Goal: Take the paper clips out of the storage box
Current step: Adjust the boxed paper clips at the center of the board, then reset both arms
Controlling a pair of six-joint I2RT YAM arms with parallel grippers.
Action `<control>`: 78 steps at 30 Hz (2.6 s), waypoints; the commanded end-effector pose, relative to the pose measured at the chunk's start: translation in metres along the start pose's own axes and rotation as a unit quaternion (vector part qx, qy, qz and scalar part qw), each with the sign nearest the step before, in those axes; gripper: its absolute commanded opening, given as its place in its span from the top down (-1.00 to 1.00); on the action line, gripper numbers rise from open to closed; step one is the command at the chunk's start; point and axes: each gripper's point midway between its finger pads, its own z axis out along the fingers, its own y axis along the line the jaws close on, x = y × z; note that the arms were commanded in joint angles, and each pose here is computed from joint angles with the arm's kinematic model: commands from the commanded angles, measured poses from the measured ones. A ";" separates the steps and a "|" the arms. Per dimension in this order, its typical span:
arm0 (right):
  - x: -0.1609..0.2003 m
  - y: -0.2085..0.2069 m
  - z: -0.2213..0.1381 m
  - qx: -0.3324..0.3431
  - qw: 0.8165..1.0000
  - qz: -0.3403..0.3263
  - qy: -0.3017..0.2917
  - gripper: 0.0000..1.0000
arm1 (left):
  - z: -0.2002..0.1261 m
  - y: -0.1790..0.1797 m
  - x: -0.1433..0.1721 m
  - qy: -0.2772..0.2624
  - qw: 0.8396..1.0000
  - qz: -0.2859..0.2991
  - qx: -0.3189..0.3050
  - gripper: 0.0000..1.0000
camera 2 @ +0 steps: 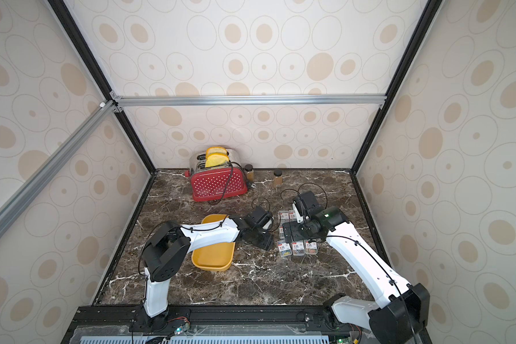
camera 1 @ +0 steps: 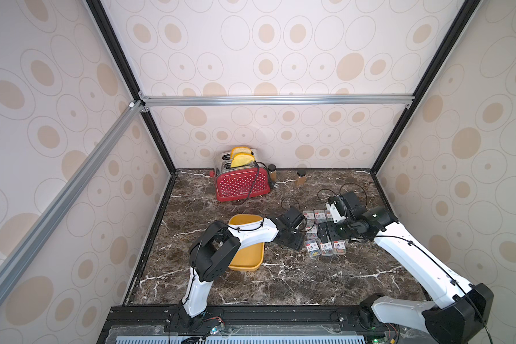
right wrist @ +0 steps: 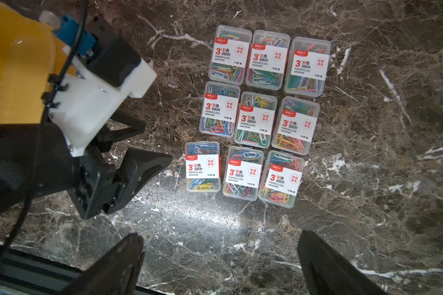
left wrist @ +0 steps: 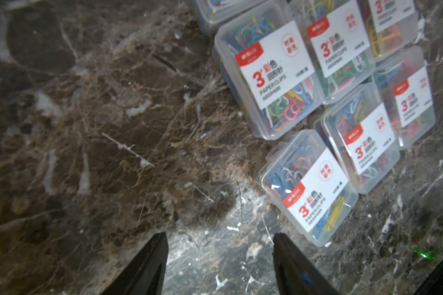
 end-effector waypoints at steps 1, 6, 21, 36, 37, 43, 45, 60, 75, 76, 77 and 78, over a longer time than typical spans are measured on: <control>0.004 -0.006 -0.005 0.007 1.000 0.000 -0.004 -1.00 | 0.007 -0.004 -0.010 -0.012 1.000 0.018 -0.010 -0.35; 0.006 -0.007 -0.004 0.005 1.000 0.000 -0.002 -1.00 | 0.012 -0.005 -0.011 -0.010 1.000 0.019 -0.013 -0.35; 0.010 -0.009 0.002 -0.001 1.000 0.004 0.004 -1.00 | 0.020 -0.009 -0.012 -0.006 1.000 0.016 -0.009 -0.40; 0.002 -0.019 -0.001 0.018 1.000 0.003 -0.006 -1.00 | -0.083 0.020 -0.030 -0.100 0.991 0.017 -0.087 -0.98; 0.000 -0.022 0.002 0.027 1.000 0.005 -0.009 -1.00 | -0.093 0.025 -0.032 -0.110 0.990 0.011 -0.091 -0.99; -0.042 -0.059 0.008 0.131 0.974 -0.015 -0.186 -1.00 | -0.197 0.112 -0.039 -0.213 0.955 -0.023 -0.204 -0.98; -0.054 -0.079 0.009 0.181 0.951 -0.010 -0.251 -1.00 | -0.230 0.158 -0.031 -0.238 0.938 -0.047 -0.247 -0.98; -0.062 -0.163 0.062 0.260 0.922 0.052 -0.281 -1.00 | -0.242 0.373 0.055 -0.281 0.862 -0.153 -0.392 -0.98; -0.036 -0.207 0.089 0.261 0.913 0.072 -0.304 -1.00 | -0.216 0.406 0.042 -0.369 0.842 -0.150 -0.362 -0.98; -0.039 -0.206 0.088 0.258 0.908 0.069 -0.324 -1.00 | -0.212 0.401 0.039 -0.367 0.851 -0.135 -0.350 -0.99; -0.043 -0.204 0.087 0.249 0.908 0.059 -0.331 -0.99 | -0.212 0.402 0.040 -0.375 0.848 -0.135 -0.350 -0.98; -0.044 -0.203 0.090 0.244 0.912 0.052 -0.327 -0.98 | -0.212 0.400 0.041 -0.375 0.849 -0.132 -0.349 -0.98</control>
